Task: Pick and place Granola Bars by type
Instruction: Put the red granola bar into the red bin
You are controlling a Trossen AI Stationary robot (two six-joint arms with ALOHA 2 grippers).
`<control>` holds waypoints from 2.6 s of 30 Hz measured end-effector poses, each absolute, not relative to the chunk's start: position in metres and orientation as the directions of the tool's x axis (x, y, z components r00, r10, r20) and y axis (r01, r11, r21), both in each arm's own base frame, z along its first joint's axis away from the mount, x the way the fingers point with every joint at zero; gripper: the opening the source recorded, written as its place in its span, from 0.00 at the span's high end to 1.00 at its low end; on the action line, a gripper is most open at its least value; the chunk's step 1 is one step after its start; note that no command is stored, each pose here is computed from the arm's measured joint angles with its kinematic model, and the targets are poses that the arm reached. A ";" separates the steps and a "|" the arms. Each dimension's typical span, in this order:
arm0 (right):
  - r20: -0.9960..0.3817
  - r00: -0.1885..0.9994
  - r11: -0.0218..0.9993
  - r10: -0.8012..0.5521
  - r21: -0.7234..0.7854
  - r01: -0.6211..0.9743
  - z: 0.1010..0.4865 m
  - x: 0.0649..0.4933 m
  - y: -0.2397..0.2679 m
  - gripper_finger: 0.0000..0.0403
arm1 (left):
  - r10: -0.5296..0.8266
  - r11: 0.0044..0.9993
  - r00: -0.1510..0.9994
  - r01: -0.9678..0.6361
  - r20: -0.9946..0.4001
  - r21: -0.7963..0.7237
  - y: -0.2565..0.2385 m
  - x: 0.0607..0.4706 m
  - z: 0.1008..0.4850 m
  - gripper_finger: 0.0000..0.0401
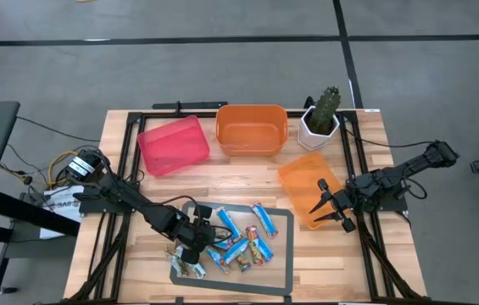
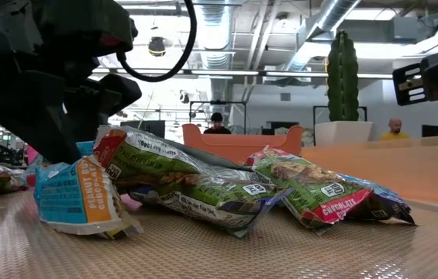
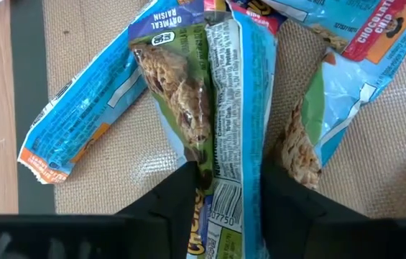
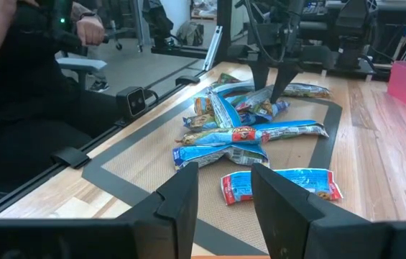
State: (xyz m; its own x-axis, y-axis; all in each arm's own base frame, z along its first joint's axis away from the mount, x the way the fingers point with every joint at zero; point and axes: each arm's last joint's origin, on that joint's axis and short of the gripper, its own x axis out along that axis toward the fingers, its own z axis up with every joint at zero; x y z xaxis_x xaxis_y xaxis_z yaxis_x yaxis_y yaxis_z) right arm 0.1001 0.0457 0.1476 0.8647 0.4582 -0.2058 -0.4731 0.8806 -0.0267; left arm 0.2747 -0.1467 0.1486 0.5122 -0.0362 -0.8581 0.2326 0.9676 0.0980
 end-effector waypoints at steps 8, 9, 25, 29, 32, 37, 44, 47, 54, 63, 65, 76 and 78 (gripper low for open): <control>-0.206 0.865 0.881 0.458 -0.027 -0.473 0.148 0.100 0.046 0.70 | -0.017 0.971 0.517 0.211 -0.856 0.109 -0.146 0.275 0.149 0.60; -0.206 0.865 0.881 0.458 -0.027 -0.473 0.148 0.100 0.046 0.70 | -0.016 0.972 0.517 0.210 -0.856 0.109 -0.146 0.275 0.149 0.58; -0.206 0.865 0.881 0.458 -0.027 -0.473 0.148 0.100 0.046 0.70 | -0.038 0.959 0.607 0.246 -0.794 0.142 -0.159 0.263 0.173 0.48; -0.206 0.865 0.881 0.458 -0.027 -0.473 0.148 0.100 0.046 0.70 | -0.059 0.953 0.605 0.272 -0.794 0.136 -0.166 0.258 0.175 0.48; -0.206 0.865 0.881 0.458 -0.027 -0.473 0.148 0.100 0.046 0.70 | -0.064 0.949 0.600 0.284 -0.798 0.138 -0.169 0.255 0.174 0.48; -0.205 0.865 0.881 0.458 -0.027 -0.473 0.148 0.100 0.046 0.70 | -0.013 0.952 0.576 0.256 -0.818 0.166 -0.166 0.252 0.171 0.48; -0.205 0.865 0.881 0.458 -0.027 -0.473 0.148 0.100 0.046 0.70 | 0.008 0.957 0.568 0.234 -0.823 0.171 -0.166 0.250 0.170 0.48; -0.206 0.865 0.881 0.458 -0.027 -0.473 0.148 0.100 0.046 0.70 | 0.006 0.961 0.565 0.226 -0.825 0.161 -0.167 0.249 0.170 0.48; -0.205 0.865 0.881 0.458 -0.027 -0.473 0.148 0.100 0.046 0.70 | 0.006 0.959 0.553 0.233 -0.833 0.161 -0.169 0.247 0.168 0.48; -0.206 0.865 0.881 0.458 -0.027 -0.473 0.148 0.100 0.046 0.70 | 0.019 0.955 0.547 0.237 -0.837 0.176 -0.172 0.250 0.159 0.48; -0.205 0.865 0.881 0.458 -0.027 -0.473 0.148 0.100 0.046 0.70 | 0.020 0.955 0.544 0.237 -0.839 0.177 -0.172 0.249 0.159 0.49; -0.205 0.865 0.881 0.458 -0.027 -0.473 0.148 0.100 0.046 0.70 | 0.018 0.959 0.534 0.231 -0.845 0.166 -0.172 0.250 0.156 0.69; -0.205 0.865 0.881 0.458 -0.027 -0.473 0.148 0.100 0.046 0.70 | 0.018 0.959 0.534 0.230 -0.845 0.166 -0.172 0.250 0.156 0.73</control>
State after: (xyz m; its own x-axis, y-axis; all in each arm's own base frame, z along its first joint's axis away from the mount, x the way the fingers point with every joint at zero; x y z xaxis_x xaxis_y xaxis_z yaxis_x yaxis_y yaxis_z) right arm 0.1001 0.0457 0.1477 0.8648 0.4583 -0.2054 -0.4730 0.8806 -0.0268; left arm 0.2499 -0.1721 0.1557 0.5341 0.0183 -0.8452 0.2303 0.9588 0.1663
